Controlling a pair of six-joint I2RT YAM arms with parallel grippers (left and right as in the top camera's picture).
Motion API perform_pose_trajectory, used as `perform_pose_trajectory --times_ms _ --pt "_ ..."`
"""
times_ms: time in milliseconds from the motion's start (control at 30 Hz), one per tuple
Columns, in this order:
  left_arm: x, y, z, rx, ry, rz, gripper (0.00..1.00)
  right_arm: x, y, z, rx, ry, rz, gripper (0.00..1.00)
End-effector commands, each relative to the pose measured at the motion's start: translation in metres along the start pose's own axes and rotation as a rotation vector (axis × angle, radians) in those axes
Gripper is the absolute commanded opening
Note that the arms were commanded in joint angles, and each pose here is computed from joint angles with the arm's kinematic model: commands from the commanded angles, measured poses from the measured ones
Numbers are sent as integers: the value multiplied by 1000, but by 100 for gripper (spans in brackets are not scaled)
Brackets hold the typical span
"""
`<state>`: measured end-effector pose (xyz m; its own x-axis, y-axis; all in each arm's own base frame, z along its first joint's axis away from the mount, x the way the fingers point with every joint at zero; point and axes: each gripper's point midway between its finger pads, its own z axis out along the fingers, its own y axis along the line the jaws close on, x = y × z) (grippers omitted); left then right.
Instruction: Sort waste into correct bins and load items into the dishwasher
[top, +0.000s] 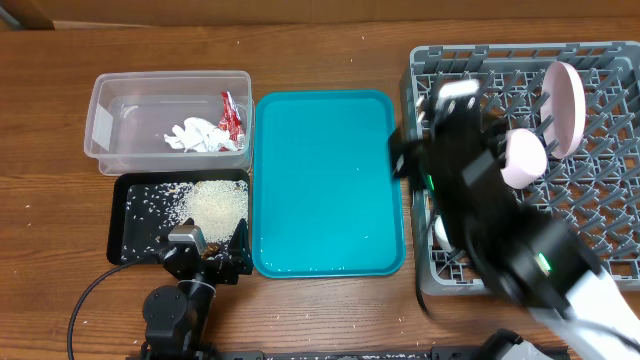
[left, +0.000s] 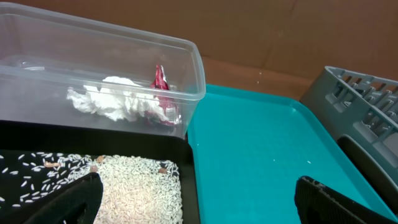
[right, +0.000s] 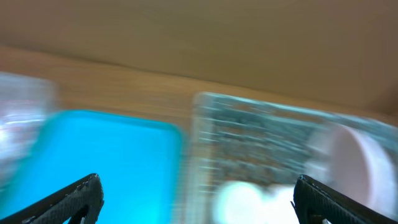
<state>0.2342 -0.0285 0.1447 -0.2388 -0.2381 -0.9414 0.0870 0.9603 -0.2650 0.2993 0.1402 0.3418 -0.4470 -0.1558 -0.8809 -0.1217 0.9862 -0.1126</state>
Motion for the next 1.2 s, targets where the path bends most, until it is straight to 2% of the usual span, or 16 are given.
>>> perform_pose_trajectory --times_ms 0,100,267,500,667,800,1000,1167 --pt "0 -3 0 15 -5 6 100 -16 45 -66 -353 -86 56 100" --pt "0 -3 0 15 -4 6 100 -19 58 -102 -509 -126 54 100" --pt "0 -3 0 15 -5 6 100 -6 43 -119 -523 -111 39 100" --pt "0 -3 0 15 -5 6 100 -7 1 -115 -320 -159 2 100" --pt "0 -3 0 15 -5 6 100 13 -19 -106 -213 -95 -55 100" --pt "0 -3 0 15 -4 6 100 17 -37 -93 -167 -84 24 100" --pt "0 -3 0 15 -5 6 100 21 -54 -75 -226 -152 189 100" --pt "0 -3 0 15 -5 6 100 50 -73 -70 -196 -192 254 100"
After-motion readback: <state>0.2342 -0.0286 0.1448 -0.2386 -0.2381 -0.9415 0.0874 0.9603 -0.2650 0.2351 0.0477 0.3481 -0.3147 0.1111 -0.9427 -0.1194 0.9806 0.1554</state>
